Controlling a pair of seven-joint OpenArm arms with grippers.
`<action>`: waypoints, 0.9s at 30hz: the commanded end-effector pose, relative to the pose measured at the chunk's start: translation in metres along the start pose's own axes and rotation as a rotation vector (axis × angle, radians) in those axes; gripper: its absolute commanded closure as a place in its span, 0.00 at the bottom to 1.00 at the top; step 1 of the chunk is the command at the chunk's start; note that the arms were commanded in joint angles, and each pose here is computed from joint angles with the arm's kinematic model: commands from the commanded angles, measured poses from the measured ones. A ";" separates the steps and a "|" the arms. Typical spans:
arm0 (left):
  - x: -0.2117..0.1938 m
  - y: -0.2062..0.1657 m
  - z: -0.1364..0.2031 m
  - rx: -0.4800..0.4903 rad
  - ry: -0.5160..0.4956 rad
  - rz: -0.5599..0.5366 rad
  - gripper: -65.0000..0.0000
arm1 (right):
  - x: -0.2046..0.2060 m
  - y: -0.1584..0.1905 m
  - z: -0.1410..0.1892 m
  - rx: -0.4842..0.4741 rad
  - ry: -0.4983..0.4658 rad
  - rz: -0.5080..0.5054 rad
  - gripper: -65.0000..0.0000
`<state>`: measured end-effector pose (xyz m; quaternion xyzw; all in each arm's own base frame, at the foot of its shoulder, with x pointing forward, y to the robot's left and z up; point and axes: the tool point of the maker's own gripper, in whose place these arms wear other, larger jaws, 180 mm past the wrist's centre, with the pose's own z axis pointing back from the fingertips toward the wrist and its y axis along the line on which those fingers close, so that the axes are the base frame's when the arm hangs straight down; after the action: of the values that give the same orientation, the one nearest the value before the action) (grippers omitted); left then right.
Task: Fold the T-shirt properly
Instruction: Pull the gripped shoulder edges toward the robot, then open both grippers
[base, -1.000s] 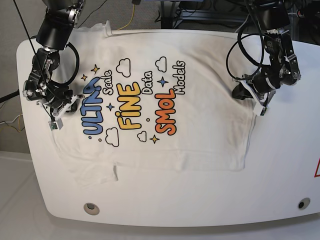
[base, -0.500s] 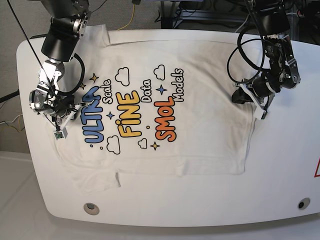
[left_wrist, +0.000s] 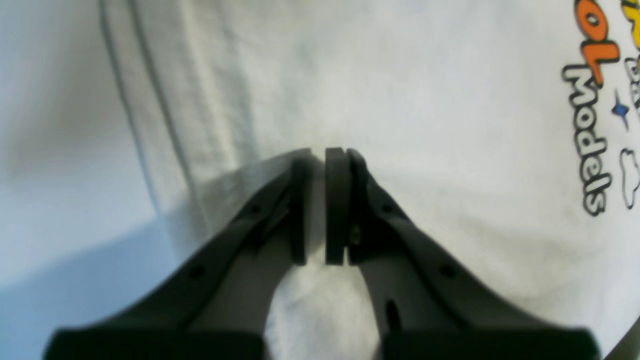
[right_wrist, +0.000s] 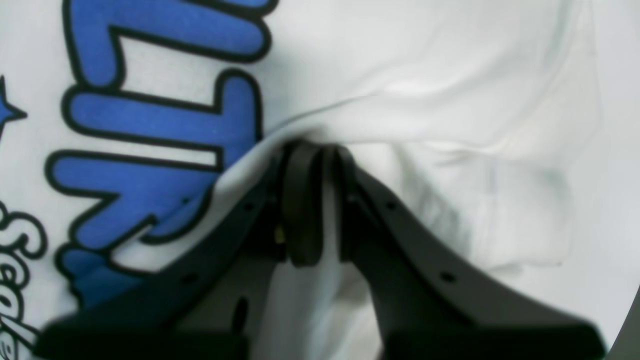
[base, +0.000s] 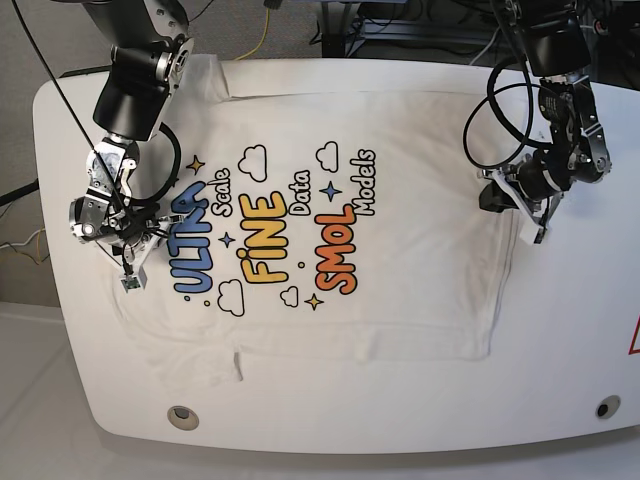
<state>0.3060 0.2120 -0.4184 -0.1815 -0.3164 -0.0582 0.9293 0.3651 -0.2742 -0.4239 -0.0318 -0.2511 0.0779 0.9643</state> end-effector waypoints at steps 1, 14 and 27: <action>0.000 0.012 0.006 0.040 0.030 -0.020 0.94 | 0.014 -0.010 0.003 -0.014 -0.018 -0.001 0.87; 0.010 0.017 0.009 0.051 0.006 -0.032 0.94 | 0.024 -0.011 -0.003 -0.001 -0.065 -0.018 0.87; 0.015 0.016 0.011 0.052 -0.009 -0.041 0.94 | 0.031 -0.017 0.003 -0.020 -0.086 -0.014 0.87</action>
<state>0.3086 0.2219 -0.4156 -0.1679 -0.3179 -0.0610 0.9311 0.3821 -0.2744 -0.4225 -0.0179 -0.2768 0.0705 0.9582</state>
